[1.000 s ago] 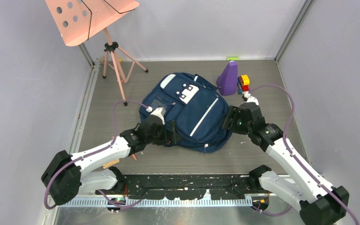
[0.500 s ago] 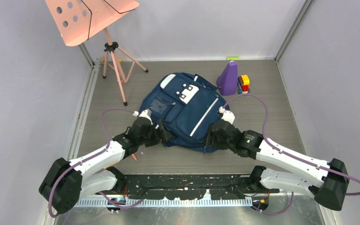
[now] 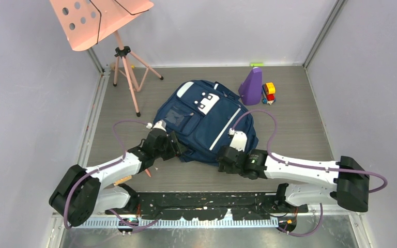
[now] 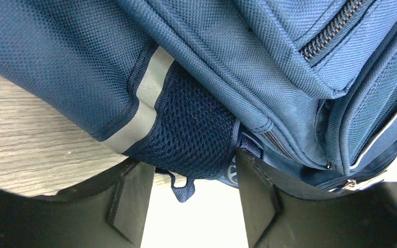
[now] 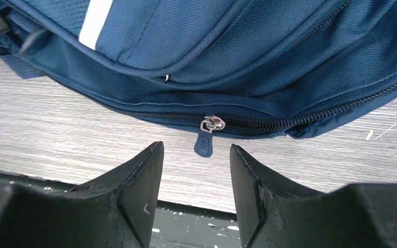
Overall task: Pack the student bag
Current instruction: Zip the student bag at the center of the board.
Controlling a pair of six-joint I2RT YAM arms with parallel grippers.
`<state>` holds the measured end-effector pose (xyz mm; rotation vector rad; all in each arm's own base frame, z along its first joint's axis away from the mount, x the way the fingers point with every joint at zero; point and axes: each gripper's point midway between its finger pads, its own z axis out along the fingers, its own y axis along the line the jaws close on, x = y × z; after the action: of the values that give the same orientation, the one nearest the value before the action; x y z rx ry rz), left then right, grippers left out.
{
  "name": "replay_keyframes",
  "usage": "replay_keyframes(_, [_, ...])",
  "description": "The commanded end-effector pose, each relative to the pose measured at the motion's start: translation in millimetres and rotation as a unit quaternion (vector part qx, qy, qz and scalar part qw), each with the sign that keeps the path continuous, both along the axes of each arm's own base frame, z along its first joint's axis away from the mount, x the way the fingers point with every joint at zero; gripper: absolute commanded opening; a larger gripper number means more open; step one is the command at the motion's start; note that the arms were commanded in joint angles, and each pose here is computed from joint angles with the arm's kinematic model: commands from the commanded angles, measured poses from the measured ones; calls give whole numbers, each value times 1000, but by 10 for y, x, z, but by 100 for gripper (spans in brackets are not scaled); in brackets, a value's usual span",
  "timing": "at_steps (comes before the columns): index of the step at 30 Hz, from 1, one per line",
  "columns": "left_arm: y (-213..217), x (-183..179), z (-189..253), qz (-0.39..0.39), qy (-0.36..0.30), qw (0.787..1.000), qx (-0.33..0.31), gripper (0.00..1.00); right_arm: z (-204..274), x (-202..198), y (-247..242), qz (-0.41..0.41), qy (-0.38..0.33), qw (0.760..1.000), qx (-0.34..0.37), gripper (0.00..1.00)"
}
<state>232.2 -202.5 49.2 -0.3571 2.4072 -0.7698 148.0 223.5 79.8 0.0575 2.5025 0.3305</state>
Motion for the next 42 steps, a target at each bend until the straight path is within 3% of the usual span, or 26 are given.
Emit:
replay_keyframes(1, [-45, 109, 60, 4, -21, 1000, -15, 54, -10, 126, 86, -27, -24, 999, -3, 55])
replay_keyframes(7, [0, 127, 11, 5, -23, 1000, 3, 26, -87, 252, 154, -28, -38, 998, -40, 41])
replay_keyframes(14, [57, 146, 7, -3, -25, 999, 23, 0, -80, 331, 112, -38, -54, 996, -64, 8])
replay_keyframes(17, [140, 222, 48, -1, -31, 999, 38, 0, -29, 337, 97, -40, -60, 996, -56, 1])
replay_keyframes(29, [759, 800, 188, 41, -53, 993, 101, 0, 149, 297, -177, -62, -46, 997, 4, 1])
replay_keyframes(42, [785, 1442, 279, 27, -91, 985, 145, 0, -126, 59, -193, -64, 27, 994, 81, 1])
